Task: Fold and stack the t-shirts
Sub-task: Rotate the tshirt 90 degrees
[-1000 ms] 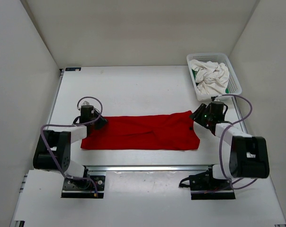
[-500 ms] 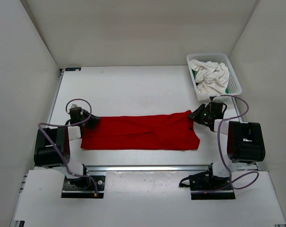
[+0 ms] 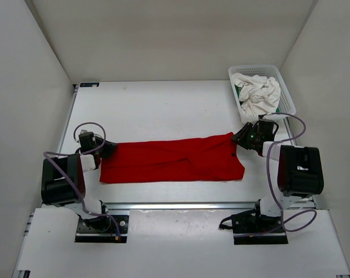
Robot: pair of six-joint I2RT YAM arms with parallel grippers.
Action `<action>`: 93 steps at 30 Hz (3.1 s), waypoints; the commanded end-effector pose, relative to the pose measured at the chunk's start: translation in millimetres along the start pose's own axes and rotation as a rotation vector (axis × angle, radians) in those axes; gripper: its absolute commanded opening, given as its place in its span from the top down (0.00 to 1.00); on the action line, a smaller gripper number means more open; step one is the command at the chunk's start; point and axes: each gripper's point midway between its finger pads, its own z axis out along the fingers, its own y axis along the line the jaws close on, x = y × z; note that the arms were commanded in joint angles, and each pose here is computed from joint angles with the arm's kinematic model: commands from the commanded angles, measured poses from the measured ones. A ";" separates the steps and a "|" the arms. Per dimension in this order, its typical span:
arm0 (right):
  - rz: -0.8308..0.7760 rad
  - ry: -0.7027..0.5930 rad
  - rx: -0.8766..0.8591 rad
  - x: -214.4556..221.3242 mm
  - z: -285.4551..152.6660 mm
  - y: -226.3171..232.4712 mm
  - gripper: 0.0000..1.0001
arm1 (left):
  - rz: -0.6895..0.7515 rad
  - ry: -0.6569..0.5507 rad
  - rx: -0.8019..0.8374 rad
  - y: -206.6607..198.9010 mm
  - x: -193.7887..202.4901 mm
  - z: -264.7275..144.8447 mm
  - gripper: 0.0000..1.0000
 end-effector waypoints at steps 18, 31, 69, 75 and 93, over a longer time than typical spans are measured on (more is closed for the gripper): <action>-0.362 0.176 0.030 109.1 -15.4 59.9 1.00 | 0.481 0.196 0.358 -98.9 116.6 -84.8 0.67; -0.439 0.250 -0.057 23.9 174.6 185.0 1.00 | 0.621 0.316 0.434 -112.2 147.2 -109.8 0.58; -0.333 0.375 -0.346 268.5 39.2 249.4 0.58 | 0.680 0.298 0.405 -111.6 111.9 -129.2 0.69; -0.272 0.450 -0.347 273.5 58.2 240.4 0.88 | 0.693 0.317 0.389 -110.8 119.0 -123.7 0.69; -0.270 0.347 -0.208 128.7 -42.5 84.8 0.65 | 0.829 0.504 0.235 -40.4 180.8 -118.1 0.61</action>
